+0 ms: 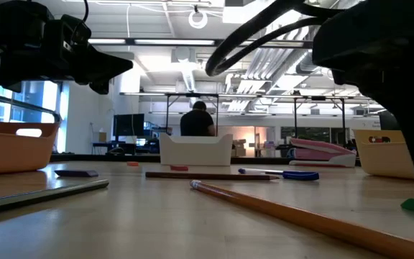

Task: Sort crayons/erasers/pens/pencils in bins
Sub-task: Put the green eraser into the pale yellow bin, then put the light blue pencil into the orange bin

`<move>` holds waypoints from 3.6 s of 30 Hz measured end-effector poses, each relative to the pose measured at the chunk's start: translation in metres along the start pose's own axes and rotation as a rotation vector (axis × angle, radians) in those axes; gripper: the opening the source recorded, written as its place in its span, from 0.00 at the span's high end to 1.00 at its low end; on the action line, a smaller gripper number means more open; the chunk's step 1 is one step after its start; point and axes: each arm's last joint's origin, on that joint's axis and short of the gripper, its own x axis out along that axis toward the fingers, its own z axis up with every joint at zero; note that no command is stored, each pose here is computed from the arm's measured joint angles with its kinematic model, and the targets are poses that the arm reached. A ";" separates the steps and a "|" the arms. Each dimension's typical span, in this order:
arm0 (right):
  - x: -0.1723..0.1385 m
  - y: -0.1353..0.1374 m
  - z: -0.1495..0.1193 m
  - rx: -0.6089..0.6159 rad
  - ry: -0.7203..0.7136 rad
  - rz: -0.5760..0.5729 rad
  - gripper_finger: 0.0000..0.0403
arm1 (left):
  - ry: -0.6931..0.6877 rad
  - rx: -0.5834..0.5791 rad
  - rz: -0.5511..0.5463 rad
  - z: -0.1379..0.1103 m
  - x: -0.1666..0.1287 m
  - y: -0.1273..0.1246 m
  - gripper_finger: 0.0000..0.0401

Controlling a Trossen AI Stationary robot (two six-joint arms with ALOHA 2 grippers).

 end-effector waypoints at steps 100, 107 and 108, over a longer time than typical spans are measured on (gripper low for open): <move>-0.085 -0.176 0.029 -0.137 -0.064 0.240 0.95 | -0.044 -0.061 -0.004 0.004 0.000 0.000 1.00; -0.064 -0.175 -0.016 -0.068 0.003 0.242 0.99 | -0.044 -0.045 -0.003 0.004 0.000 0.000 1.00; -0.062 -0.176 -0.021 -0.045 0.020 0.237 0.98 | -0.044 -0.047 -0.004 0.004 0.000 0.000 1.00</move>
